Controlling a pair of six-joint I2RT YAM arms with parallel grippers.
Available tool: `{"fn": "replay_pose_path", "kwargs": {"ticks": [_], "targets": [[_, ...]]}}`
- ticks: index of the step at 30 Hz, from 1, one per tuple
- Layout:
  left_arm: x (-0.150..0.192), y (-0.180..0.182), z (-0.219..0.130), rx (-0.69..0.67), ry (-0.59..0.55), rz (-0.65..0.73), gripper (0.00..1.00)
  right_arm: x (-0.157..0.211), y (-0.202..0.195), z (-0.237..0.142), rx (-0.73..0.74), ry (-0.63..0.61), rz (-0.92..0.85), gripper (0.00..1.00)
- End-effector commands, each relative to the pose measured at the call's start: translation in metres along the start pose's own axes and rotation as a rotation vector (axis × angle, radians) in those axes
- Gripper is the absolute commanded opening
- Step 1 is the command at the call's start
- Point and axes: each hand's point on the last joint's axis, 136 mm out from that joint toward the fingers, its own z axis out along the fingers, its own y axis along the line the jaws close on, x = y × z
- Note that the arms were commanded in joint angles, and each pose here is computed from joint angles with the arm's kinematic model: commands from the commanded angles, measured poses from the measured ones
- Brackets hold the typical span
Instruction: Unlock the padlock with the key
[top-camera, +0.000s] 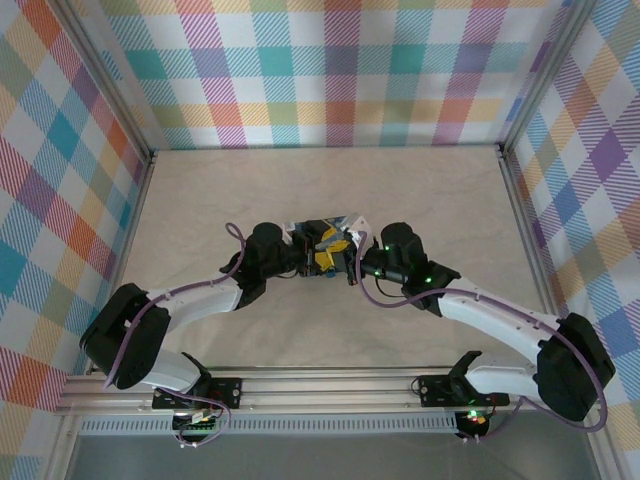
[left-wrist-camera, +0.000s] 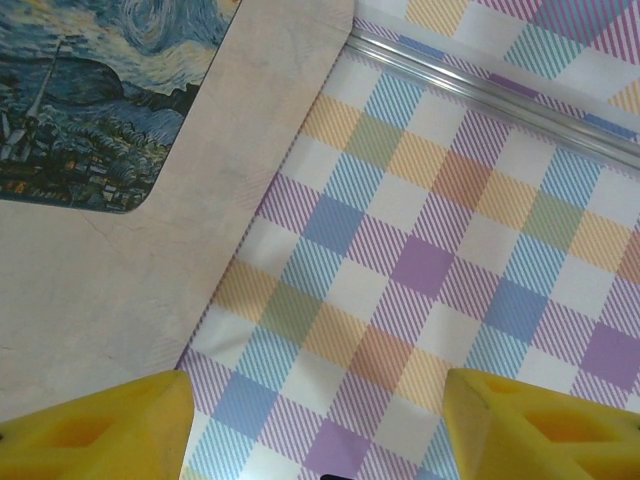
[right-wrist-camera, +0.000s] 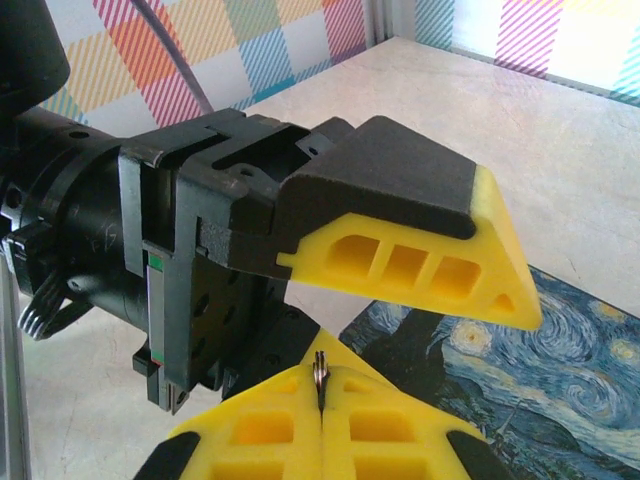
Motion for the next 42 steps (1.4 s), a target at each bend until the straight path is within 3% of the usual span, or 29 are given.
{"fn": "replay_pose_path", "kwargs": {"ticks": [1, 14, 30, 42], "targets": [[0.008, -0.014, 0.002, 0.063, 0.018, 0.004, 0.65, -0.004, 0.003, 0.002, -0.007, -0.031, 0.002, 0.00], [0.007, -0.012, 0.001, 0.062, 0.011, 0.002, 0.58, 0.009, -0.001, 0.000, 0.016, 0.004, 0.020, 0.00], [0.005, -0.009, 0.001, 0.050, 0.000, 0.005, 0.40, 0.013, -0.002, -0.006, 0.030, 0.005, 0.026, 0.00], [0.006, -0.008, 0.001, 0.041, 0.002, 0.014, 0.17, 0.015, -0.002, -0.007, 0.029, 0.008, 0.030, 0.00]]}}
